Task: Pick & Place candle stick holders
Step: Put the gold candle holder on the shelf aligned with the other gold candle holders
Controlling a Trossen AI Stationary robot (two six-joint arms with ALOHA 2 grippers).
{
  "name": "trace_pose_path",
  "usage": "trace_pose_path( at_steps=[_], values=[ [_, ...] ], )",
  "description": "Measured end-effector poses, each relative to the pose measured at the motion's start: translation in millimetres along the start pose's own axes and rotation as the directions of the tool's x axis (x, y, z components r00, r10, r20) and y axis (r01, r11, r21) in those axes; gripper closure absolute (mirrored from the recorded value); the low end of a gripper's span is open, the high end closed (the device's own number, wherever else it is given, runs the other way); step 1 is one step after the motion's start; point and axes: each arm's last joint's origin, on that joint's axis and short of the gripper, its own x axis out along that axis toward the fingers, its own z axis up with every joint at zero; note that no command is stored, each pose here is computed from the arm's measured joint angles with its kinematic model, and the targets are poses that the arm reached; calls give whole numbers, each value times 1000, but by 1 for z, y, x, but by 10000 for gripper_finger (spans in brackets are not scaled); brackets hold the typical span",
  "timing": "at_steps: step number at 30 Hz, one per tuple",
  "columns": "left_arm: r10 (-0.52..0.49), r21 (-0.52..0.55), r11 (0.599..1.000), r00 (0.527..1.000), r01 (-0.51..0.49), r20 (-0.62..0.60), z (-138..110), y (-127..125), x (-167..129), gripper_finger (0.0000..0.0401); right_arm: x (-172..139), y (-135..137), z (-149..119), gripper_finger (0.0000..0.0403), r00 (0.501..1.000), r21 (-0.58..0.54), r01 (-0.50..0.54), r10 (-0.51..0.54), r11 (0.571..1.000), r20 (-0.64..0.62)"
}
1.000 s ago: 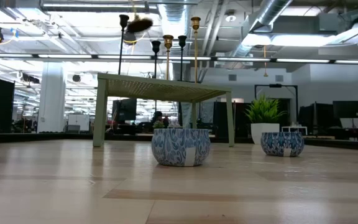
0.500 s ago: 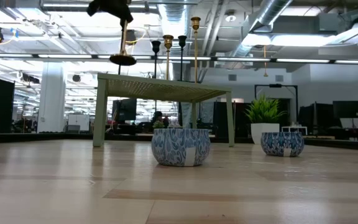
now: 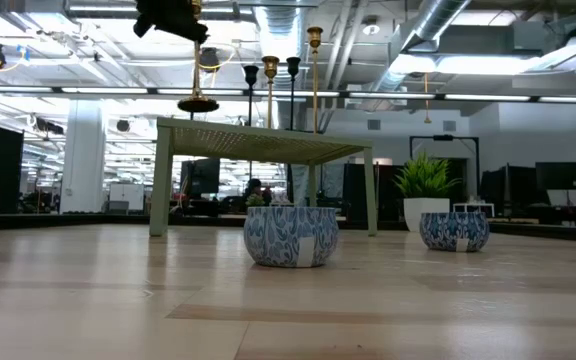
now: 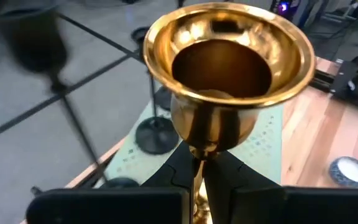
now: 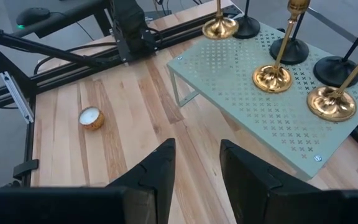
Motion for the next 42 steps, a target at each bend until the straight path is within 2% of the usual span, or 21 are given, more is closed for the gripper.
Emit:
trace_pose_path(
  at_steps=[7, 20, 42],
  values=[
    [-27, -43, 999, 999, 26, -31, -13, 9, 2, 386, 0, 0, 0, 285, 1000, -22, 2, -2, 1000, 1],
    [-33, -1, 999, 992, 33, -123, -18, 1, 31, 386, 0, 0, 0, 285, 1000, -25, 2, -2, 1000, 1],
    [-15, 29, 999, 992, 19, -124, -19, 2, 32, 371, 0, -1, 0, 285, 1000, -26, 3, -3, 1000, -4]
  ],
)
